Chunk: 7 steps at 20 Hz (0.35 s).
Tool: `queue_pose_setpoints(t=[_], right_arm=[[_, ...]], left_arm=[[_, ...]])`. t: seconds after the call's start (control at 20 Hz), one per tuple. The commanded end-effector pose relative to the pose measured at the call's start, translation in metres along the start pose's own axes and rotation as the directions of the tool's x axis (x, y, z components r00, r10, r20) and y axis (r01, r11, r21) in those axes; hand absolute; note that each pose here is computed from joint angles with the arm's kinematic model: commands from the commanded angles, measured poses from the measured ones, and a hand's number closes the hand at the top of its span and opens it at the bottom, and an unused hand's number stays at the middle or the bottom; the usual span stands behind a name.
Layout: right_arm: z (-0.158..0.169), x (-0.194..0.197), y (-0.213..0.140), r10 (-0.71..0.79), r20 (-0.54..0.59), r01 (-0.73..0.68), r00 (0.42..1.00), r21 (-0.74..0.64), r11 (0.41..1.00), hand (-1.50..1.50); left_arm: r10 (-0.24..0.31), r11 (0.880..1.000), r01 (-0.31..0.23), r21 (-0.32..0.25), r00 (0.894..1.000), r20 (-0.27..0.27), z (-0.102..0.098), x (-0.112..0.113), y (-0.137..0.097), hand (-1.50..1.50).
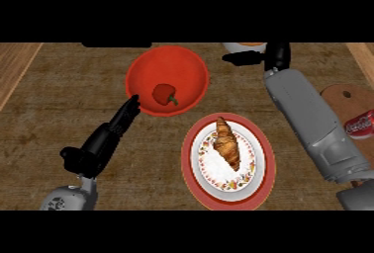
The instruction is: Pick the bell pepper from the plate and place it in the bowl
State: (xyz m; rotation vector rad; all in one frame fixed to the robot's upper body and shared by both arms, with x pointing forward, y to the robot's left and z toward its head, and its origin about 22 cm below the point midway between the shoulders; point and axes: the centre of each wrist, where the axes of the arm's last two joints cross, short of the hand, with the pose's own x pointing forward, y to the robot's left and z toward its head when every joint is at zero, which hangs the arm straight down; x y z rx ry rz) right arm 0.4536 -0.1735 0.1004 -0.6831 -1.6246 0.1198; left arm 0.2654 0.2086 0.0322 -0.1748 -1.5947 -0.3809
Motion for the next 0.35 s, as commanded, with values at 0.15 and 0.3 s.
queue_pose_setpoints(t=[0.15, 0.3], right_arm=[[0.01, -0.075, -0.049, -0.036, -0.013, 0.036, 0.999, 0.043, 0.998, -1.5], [-0.001, -0.08, -0.09, -0.072, 0.008, 0.072, 0.997, 0.063, 0.995, -1.5]], left_arm=[[0.006, 1.0, -0.006, 0.007, 1.0, 0.0, -0.002, -0.001, 0.001, 0.0], [-0.005, 1.0, 0.005, 0.019, 1.0, 0.005, 0.009, 0.003, 0.002, 0.0]])
